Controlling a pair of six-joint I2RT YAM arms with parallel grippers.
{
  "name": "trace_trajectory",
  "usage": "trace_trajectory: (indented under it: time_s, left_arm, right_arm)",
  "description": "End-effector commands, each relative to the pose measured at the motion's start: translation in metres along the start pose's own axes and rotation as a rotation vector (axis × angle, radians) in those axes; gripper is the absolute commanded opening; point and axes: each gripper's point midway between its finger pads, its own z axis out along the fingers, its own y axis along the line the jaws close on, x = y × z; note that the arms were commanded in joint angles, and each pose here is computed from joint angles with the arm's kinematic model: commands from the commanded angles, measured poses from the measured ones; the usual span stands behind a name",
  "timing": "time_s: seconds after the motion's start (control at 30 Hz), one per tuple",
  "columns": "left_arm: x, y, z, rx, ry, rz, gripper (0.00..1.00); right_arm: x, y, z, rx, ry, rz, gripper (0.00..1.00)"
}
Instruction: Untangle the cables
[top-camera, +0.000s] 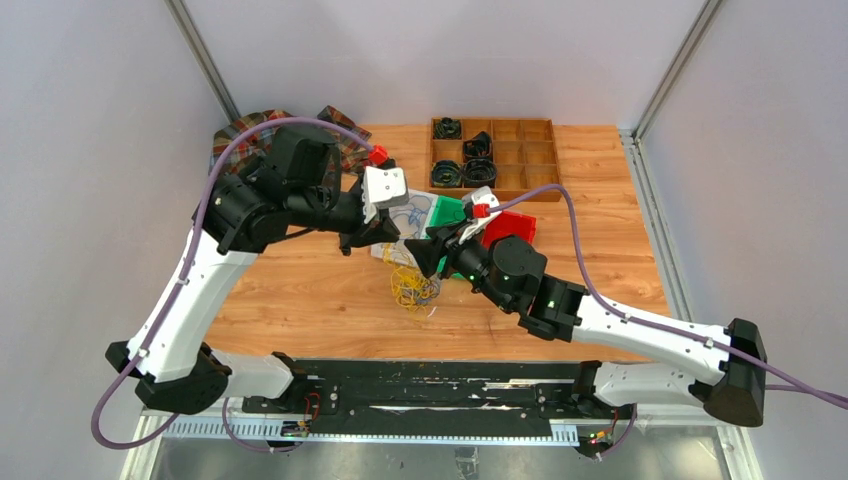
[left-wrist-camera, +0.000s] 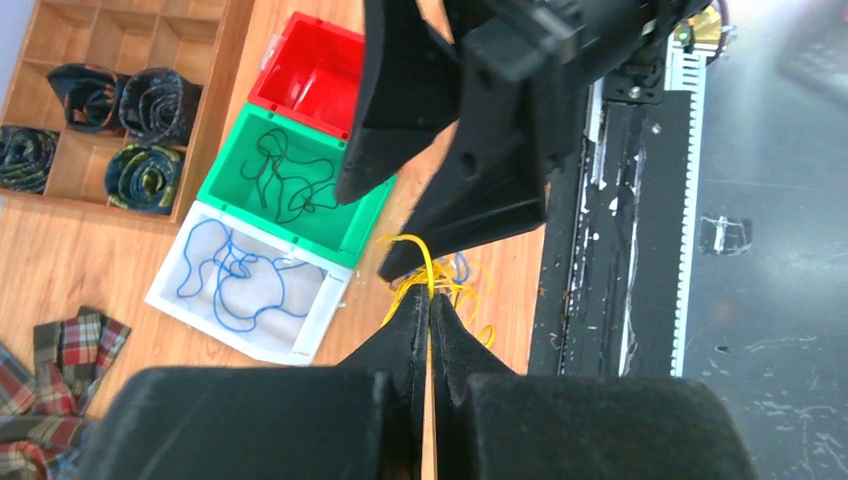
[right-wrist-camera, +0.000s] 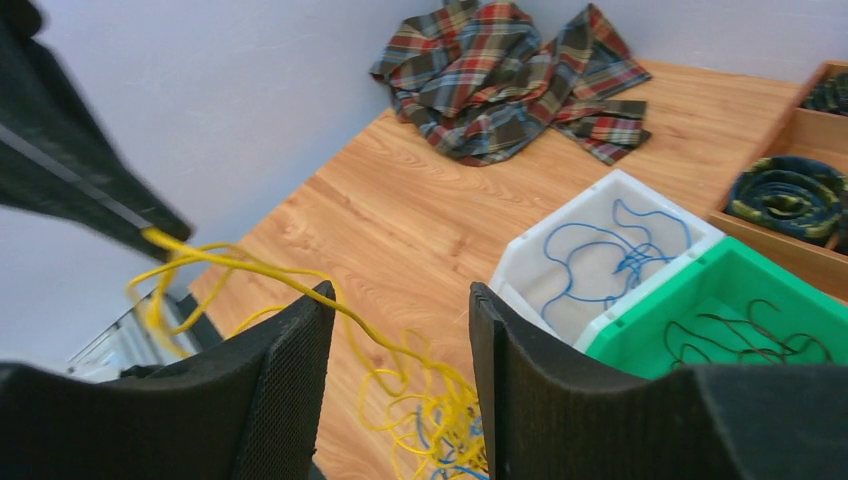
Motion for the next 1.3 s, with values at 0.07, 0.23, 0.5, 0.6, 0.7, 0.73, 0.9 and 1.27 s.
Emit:
trace_trajectory:
  time_s: [0.07, 0.23, 0.5, 0.6, 0.7, 0.73, 0.9, 1.27]
  left_arm:
    - [-0.013, -0.023, -0.010, 0.074, -0.073, 0.000, 0.00]
    - [-0.020, -0.026, -0.013, 0.083, -0.096, 0.010, 0.00]
    - [-0.037, -0.031, -0.022, 0.099, -0.144, 0.021, 0.00]
    - [-0.046, -0.031, -0.028, 0.087, -0.169, 0.033, 0.00]
    - [-0.056, -0.032, -0.039, 0.063, -0.193, 0.055, 0.00]
    - [-0.059, -0.031, -0.042, 0.049, -0.199, 0.064, 0.00]
    - [-0.072, -0.024, -0.055, -0.018, -0.223, 0.104, 0.00]
    - [-0.094, -0.007, -0.076, -0.141, -0.260, 0.177, 0.00]
  right_arm:
    - [-0.024, 0.003, 0.017, 0.055, -0.083, -0.013, 0.52]
    - [-0.012, 0.008, 0.029, 0.063, -0.053, -0.005, 0.52]
    - [0.017, -0.005, 0.036, 0.129, -0.024, 0.002, 0.49]
    - [0.031, -0.011, 0.035, 0.147, -0.009, 0.004, 0.48]
    - [0.047, -0.021, 0.032, 0.183, 0.016, 0.009, 0.47]
    - [0.052, -0.024, 0.031, 0.192, 0.023, 0.014, 0.47]
    - [0.081, -0.041, 0.023, 0.235, 0.069, 0.034, 0.46]
    - [0.134, -0.075, -0.006, 0.314, 0.162, 0.054, 0.47]
